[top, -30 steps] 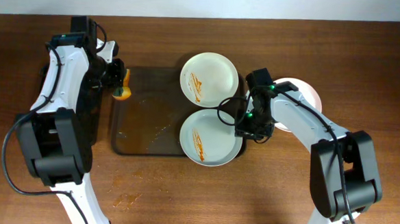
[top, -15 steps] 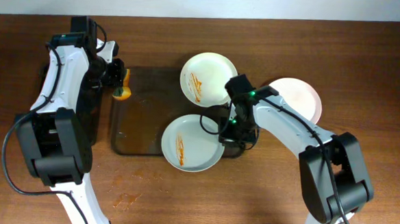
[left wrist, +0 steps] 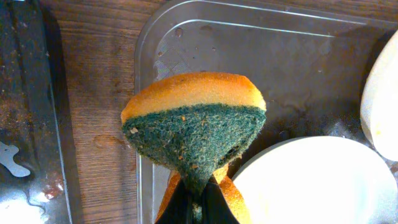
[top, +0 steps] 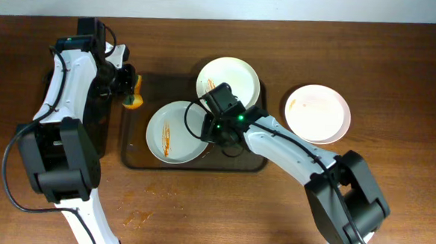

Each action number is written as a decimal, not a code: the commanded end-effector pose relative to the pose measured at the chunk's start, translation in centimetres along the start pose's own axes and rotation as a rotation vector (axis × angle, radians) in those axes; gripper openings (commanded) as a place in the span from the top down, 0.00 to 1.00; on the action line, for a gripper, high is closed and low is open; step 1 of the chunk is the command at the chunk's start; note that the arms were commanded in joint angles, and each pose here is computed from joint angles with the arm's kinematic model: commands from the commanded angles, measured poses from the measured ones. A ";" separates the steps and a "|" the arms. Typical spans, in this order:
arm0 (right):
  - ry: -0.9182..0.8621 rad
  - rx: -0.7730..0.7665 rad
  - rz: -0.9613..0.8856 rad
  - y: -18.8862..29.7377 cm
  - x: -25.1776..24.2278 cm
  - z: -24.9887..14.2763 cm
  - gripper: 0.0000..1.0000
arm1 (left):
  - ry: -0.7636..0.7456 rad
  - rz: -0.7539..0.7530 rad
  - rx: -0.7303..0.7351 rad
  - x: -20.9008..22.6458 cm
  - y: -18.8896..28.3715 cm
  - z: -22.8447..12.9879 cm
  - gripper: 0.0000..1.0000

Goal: Clean dirty plates on tray and stack at the side
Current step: 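Scrub the pale plate with the sponge in the left gripper, then move the sponge back over the black tray with the left gripper, then lift the pale plate and stack it on the pinkish plate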

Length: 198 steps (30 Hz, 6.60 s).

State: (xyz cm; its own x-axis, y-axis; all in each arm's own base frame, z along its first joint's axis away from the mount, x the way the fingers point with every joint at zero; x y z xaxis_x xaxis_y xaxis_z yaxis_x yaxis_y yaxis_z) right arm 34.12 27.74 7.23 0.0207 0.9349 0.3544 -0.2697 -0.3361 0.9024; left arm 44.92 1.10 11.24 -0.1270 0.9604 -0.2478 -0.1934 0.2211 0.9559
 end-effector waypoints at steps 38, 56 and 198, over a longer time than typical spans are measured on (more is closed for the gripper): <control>-0.011 0.029 0.049 -5.2 1.7 1.7 0.96 | -0.251 0.018 0.204 -3.2 -10.3 -9.4 0.99; -0.008 0.037 0.057 -5.2 1.8 1.6 0.96 | 0.038 0.312 0.099 -1.0 -10.2 -8.2 0.99; 0.477 -0.530 -0.754 20.1 0.9 5.9 0.96 | 0.071 -0.190 0.054 -0.8 -6.2 -3.4 0.99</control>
State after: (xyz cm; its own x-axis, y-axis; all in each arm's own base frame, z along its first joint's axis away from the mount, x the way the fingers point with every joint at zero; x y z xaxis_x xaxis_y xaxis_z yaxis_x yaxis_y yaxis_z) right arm 34.46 21.86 23.17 -0.1140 0.9161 -0.3845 -0.6188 0.2373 0.7488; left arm 42.57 -1.88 5.11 -0.1699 0.8767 -0.4500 -0.1641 0.4251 0.8901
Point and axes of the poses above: each gripper's point midway between its finger pads, its own y axis back along the fingers, its own x axis along the line the jaws close on, z = x × y, the point moved 3 cm from there along y, back along the fingers, and after that the axes turned 4 degrees about y, right-handed, at the moved point
